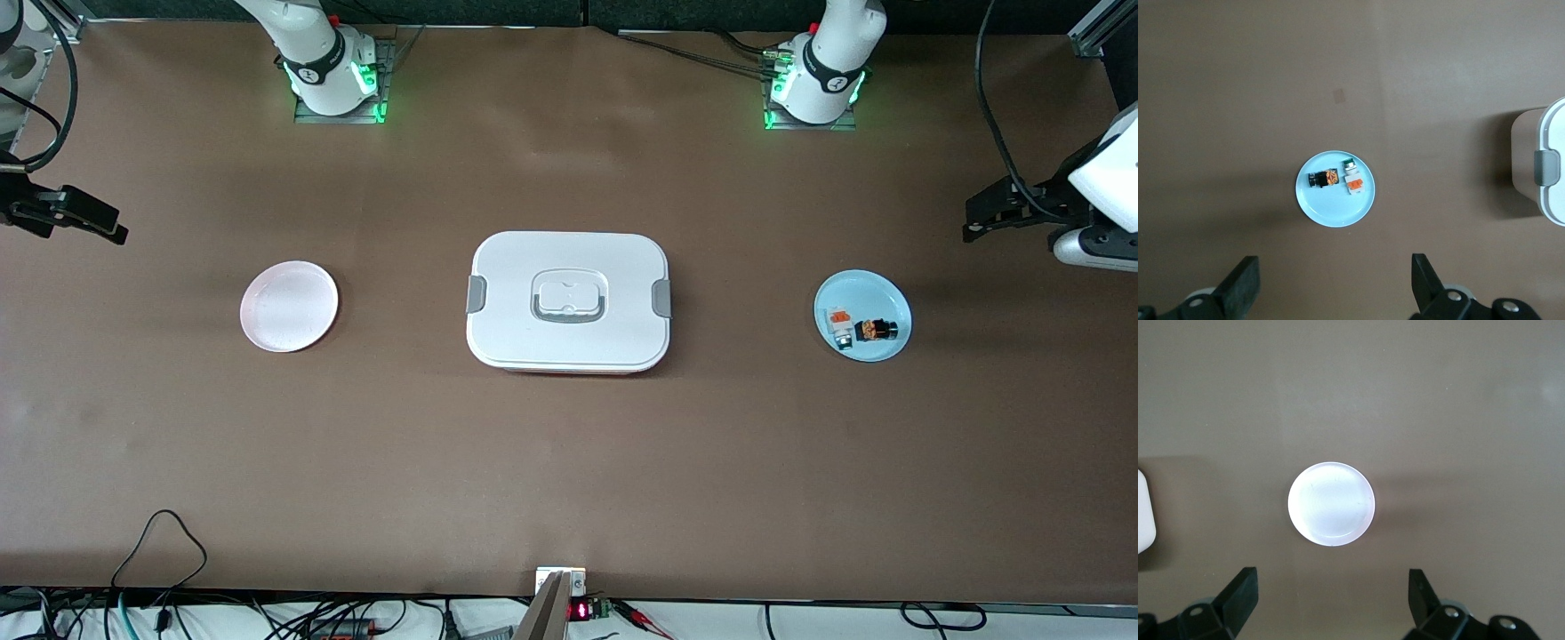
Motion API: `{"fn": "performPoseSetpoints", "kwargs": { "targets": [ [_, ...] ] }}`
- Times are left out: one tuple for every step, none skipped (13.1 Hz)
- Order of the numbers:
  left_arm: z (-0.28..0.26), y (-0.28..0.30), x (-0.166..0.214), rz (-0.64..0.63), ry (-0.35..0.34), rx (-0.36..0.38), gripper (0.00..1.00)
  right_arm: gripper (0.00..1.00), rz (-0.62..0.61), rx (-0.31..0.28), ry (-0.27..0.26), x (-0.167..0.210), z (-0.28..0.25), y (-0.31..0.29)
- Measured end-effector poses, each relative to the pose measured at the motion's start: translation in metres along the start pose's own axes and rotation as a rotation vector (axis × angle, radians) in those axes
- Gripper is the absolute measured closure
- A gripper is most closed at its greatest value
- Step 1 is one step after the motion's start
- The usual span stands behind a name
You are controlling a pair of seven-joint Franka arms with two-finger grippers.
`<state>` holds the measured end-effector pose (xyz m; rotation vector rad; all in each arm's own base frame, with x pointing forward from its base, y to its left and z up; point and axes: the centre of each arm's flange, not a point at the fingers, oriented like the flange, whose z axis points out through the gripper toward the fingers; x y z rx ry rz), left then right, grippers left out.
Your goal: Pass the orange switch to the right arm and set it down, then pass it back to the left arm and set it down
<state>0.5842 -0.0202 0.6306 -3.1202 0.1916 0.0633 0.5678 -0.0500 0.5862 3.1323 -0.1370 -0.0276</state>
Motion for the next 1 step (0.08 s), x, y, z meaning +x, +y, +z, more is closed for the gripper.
{"fn": "performPoseSetpoints", "kwargs": {
  "targets": [
    [-0.002,-0.0004,-0.0012,0.005,0.004,0.0,0.0,0.0,0.0,0.0,0.0,0.0,0.0,0.0]
  ]
}}
